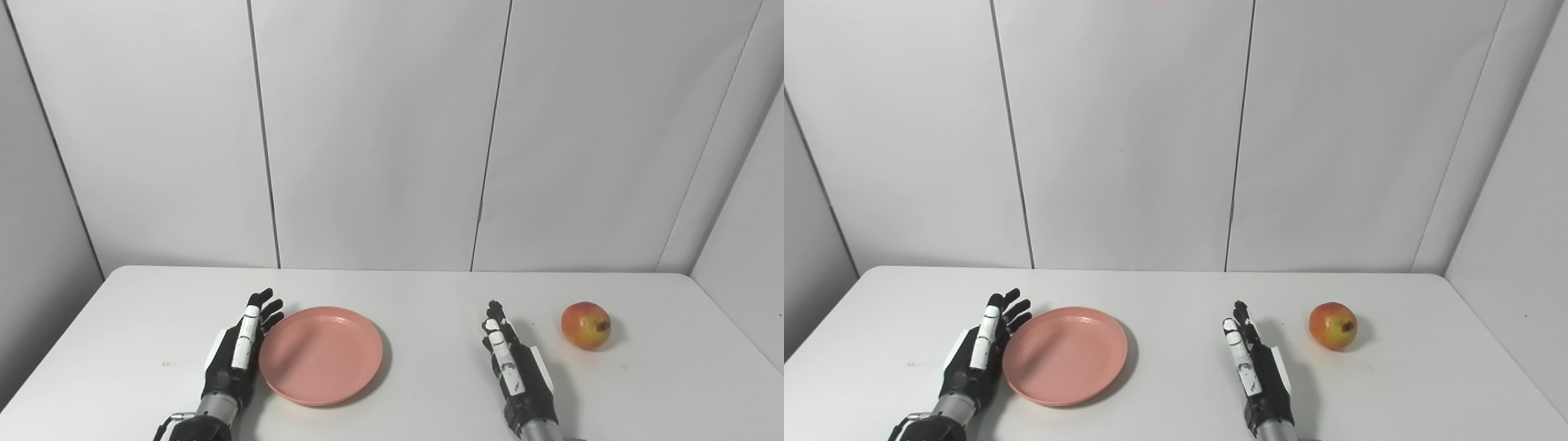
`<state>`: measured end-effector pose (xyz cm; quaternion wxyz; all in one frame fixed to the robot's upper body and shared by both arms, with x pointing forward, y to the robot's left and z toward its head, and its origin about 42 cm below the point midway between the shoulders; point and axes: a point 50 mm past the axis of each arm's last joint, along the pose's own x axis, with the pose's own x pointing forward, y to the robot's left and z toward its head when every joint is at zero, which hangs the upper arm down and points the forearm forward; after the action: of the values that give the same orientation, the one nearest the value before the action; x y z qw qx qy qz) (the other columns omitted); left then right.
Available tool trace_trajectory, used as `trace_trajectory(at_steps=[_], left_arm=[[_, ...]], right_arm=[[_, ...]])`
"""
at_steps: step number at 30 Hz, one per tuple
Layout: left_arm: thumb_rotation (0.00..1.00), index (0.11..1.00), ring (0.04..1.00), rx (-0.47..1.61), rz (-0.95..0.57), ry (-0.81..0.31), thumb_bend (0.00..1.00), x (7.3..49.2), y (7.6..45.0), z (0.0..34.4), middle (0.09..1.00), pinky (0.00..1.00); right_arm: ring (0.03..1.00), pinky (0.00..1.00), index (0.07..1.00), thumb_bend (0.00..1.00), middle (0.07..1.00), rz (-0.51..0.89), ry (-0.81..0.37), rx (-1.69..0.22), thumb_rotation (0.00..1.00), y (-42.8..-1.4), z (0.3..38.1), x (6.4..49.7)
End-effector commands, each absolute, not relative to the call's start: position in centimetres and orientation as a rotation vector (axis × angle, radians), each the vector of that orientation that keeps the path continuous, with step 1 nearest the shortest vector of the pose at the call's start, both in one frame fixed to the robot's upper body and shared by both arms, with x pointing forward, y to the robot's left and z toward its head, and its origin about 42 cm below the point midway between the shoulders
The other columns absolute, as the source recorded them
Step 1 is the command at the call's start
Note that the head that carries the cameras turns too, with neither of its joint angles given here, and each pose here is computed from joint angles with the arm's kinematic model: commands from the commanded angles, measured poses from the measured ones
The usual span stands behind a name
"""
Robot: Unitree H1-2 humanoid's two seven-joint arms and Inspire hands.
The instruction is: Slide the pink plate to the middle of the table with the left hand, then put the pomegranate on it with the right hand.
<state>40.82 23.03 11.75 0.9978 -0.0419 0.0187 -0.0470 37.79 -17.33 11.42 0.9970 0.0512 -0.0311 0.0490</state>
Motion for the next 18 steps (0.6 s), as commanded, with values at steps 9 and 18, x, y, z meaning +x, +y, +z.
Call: trace_trajectory(at_steps=[9, 18], left_arm=[[1.00, 0.938, 0.946, -0.116, -0.157, -0.021, 0.57, 40.4, 19.6, 12.6, 0.948, 0.92], [1.00, 0.967, 0.961, -0.131, -0.201, -0.030, 0.57, 39.2, 17.9, 12.5, 0.964, 0.93]], right_arm=[[0.981, 1.00, 0.973, 0.58, 0.989, 0.119, -0.109, 0.118, 0.85, -16.6, 13.1, 38.6], [0.974, 1.00, 0.964, 0.59, 0.981, 0.125, -0.112, 0.121, 0.84, -16.4, 13.3, 38.2]])
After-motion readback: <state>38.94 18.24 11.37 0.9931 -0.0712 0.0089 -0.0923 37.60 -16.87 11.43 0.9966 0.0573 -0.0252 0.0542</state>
